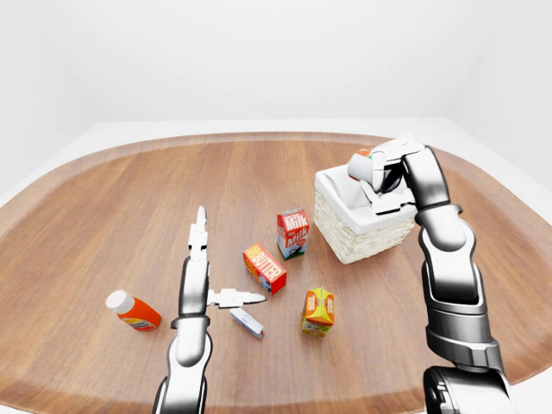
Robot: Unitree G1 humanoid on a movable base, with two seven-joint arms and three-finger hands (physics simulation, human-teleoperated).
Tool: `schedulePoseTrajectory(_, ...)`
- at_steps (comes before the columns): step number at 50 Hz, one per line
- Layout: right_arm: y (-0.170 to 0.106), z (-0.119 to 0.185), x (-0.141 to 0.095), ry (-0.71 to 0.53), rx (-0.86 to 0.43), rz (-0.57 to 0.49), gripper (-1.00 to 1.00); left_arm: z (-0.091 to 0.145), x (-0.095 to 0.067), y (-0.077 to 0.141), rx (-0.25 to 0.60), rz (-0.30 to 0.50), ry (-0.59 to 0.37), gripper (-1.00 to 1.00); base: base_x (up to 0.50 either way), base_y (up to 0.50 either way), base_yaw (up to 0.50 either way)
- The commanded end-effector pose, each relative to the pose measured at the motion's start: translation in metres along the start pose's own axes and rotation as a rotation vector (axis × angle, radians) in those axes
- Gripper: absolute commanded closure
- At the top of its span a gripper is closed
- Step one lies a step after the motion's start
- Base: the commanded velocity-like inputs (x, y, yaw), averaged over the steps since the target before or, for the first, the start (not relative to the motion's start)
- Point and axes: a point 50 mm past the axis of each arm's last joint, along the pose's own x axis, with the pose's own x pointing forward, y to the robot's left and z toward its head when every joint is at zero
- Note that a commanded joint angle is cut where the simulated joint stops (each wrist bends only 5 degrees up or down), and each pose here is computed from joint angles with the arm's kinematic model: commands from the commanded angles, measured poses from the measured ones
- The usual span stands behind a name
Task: Pick up the alphabet soup and the tomato sauce, and put them in the basket.
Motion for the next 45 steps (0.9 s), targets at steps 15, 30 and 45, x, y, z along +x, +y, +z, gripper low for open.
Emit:
schedulePoseTrajectory(15, 0.013, -0.01, 0.041, 0.049, -0.121, -0.013, 1.0, -0.001, -0.002, 0.001, -0.009, 0.004, 0.006, -1.0, 0.0, 0.0, 0.0)
schedulePoseTrajectory(30, 0.019, -0.038, 0.064, 0.127, -0.231, -0.027, 1.0, 0.0, 0.0, 0.001, -0.013, 0.006, 0.001, -1.0, 0.0, 0.0, 0.0)
schedulePoseTrajectory(45, 0.014, -0.063, 0.08, 0.28, -0.354, -0.067, 1.0, 0.003, 0.0, 0.002, -0.019, 0.008, -0.01, -1.0, 0.0, 0.0, 0.0)
